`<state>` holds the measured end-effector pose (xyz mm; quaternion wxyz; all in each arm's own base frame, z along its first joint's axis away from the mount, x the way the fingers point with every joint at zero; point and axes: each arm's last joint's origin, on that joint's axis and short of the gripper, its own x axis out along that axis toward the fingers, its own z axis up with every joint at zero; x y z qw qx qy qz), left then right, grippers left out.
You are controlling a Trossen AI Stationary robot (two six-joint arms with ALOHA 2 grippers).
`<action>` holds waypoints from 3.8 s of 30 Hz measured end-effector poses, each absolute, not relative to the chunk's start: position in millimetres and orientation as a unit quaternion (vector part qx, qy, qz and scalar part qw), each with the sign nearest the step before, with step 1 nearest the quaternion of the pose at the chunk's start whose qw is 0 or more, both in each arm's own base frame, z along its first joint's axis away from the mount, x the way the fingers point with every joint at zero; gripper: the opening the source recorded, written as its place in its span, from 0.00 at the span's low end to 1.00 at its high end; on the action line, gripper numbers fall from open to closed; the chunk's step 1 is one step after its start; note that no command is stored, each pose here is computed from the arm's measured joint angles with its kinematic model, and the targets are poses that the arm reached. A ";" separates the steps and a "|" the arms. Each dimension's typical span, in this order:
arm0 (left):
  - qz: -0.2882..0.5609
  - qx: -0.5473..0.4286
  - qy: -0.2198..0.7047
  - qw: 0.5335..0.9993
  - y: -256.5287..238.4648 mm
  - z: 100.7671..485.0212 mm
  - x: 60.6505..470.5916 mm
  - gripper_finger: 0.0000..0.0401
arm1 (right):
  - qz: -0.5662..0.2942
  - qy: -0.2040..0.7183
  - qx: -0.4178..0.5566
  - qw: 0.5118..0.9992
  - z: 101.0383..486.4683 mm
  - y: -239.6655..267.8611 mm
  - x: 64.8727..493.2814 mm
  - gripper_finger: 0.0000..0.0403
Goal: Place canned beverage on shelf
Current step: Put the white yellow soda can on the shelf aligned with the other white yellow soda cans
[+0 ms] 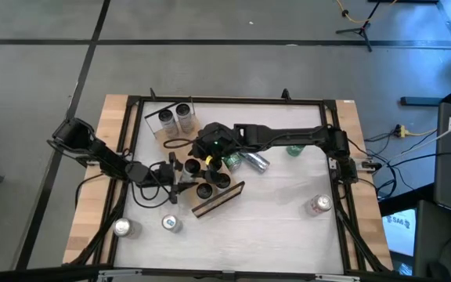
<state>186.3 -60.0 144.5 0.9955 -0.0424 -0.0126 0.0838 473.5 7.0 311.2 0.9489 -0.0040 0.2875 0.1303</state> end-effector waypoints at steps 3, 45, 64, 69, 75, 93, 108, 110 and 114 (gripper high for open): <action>0.084 -0.045 -0.018 0.995 -61.2 147.4 189.3 0.59 | 0.131 0.284 -0.004 0.950 307.6 7.4 476.9 0.95; 0.117 -0.018 -0.011 0.993 -62.1 150.2 195.1 0.80 | 0.154 0.301 0.007 0.941 298.5 8.3 478.5 0.64; 0.144 0.022 -0.004 0.989 -79.1 150.4 185.5 0.83 | 0.139 0.332 0.004 0.933 314.1 8.0 472.2 0.64; 0.202 0.047 -0.001 0.978 -88.9 153.5 175.1 0.83 | 0.138 0.345 0.006 0.928 312.0 7.7 470.4 0.64; 0.220 0.050 -0.012 0.974 -100.2 164.5 161.1 0.83 | 0.138 0.345 0.007 0.928 312.2 7.8 470.4 0.65; 0.248 0.043 -0.027 0.967 -97.4 181.2 152.1 0.83 | 0.133 0.341 -0.013 0.930 309.8 31.6 472.9 0.65; 0.273 0.002 -0.037 0.961 -87.7 180.7 158.4 0.83 | 0.135 0.349 -0.014 0.927 301.2 33.9 476.7 0.65; 0.266 -0.001 -0.036 0.963 -86.2 178.7 160.4 0.83 | 0.135 0.349 -0.014 0.927 301.2 33.8 476.7 0.65; 0.259 -0.010 -0.026 0.965 -84.9 173.5 162.7 0.83 | 0.135 0.351 -0.014 0.927 301.0 33.8 476.5 0.65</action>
